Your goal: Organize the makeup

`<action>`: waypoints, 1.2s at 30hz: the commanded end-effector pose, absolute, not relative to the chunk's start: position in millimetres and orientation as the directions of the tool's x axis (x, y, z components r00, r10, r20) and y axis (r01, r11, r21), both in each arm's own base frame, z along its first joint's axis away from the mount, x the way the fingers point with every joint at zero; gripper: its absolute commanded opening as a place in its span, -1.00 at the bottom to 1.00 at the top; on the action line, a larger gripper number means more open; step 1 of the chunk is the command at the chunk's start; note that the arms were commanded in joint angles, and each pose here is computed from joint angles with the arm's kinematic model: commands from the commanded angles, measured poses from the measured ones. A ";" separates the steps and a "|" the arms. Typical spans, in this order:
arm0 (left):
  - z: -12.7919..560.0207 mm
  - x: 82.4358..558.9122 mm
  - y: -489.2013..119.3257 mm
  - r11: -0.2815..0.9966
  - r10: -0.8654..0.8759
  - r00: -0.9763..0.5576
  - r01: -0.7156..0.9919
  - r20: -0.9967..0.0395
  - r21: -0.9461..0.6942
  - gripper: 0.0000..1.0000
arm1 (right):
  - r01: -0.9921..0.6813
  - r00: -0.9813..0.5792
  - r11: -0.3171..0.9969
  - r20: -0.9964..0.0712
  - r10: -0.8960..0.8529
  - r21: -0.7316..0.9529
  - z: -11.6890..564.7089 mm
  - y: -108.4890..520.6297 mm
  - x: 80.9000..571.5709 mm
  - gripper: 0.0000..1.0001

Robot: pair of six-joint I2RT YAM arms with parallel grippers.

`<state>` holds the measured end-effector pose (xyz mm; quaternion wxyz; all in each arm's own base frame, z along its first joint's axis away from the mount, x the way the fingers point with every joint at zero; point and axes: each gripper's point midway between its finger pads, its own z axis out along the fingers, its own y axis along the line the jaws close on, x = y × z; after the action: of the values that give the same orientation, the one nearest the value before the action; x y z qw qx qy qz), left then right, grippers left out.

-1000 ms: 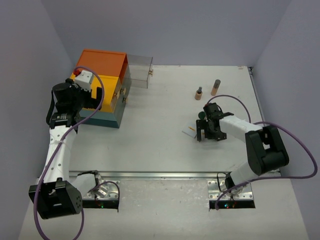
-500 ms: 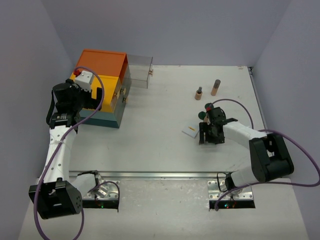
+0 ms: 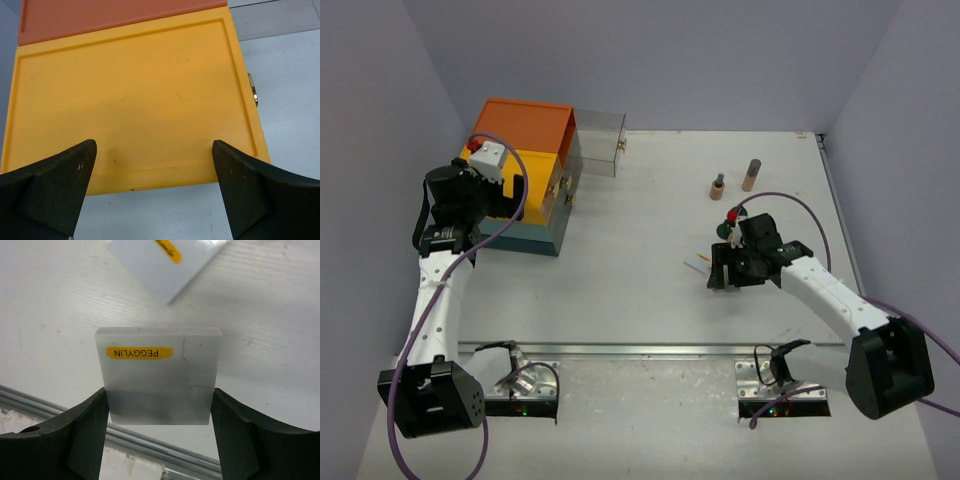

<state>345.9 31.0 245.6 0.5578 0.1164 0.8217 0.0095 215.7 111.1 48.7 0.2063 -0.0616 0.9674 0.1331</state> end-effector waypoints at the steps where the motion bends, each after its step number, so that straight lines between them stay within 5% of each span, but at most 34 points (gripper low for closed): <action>1: 268.7 354.3 30.3 0.976 0.180 -0.290 0.174 -0.940 0.133 1.00 | -0.362 -0.783 0.892 -0.607 -0.135 0.269 116.2 160.9 240.5 -0.27; 7: 263.0 357.1 31.7 0.978 0.169 -0.305 0.168 -0.937 0.122 1.00 | -0.598 -0.553 0.739 -0.827 -0.102 0.308 255.9 263.9 303.2 -0.28; 15: 259.7 350.3 40.5 0.972 0.223 -0.306 0.141 -0.926 0.187 1.00 | -0.573 -0.375 0.743 -0.917 0.138 0.346 384.0 350.2 450.0 -0.29; 22: 250.1 353.9 43.2 0.971 0.229 -0.331 0.142 -0.916 0.191 1.00 | -0.467 -0.312 0.796 -0.914 0.259 0.385 334.5 378.4 532.1 -0.37; 36: 237.7 355.1 43.6 0.973 0.220 -0.348 0.143 -0.912 0.180 1.00 | -0.488 -0.363 0.777 -0.902 0.234 0.398 268.2 408.2 553.7 -0.37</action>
<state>353.8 38.9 241.9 0.5620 0.1135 0.8188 0.0285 544.0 399.8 231.5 0.5149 -0.0883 0.7976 0.3015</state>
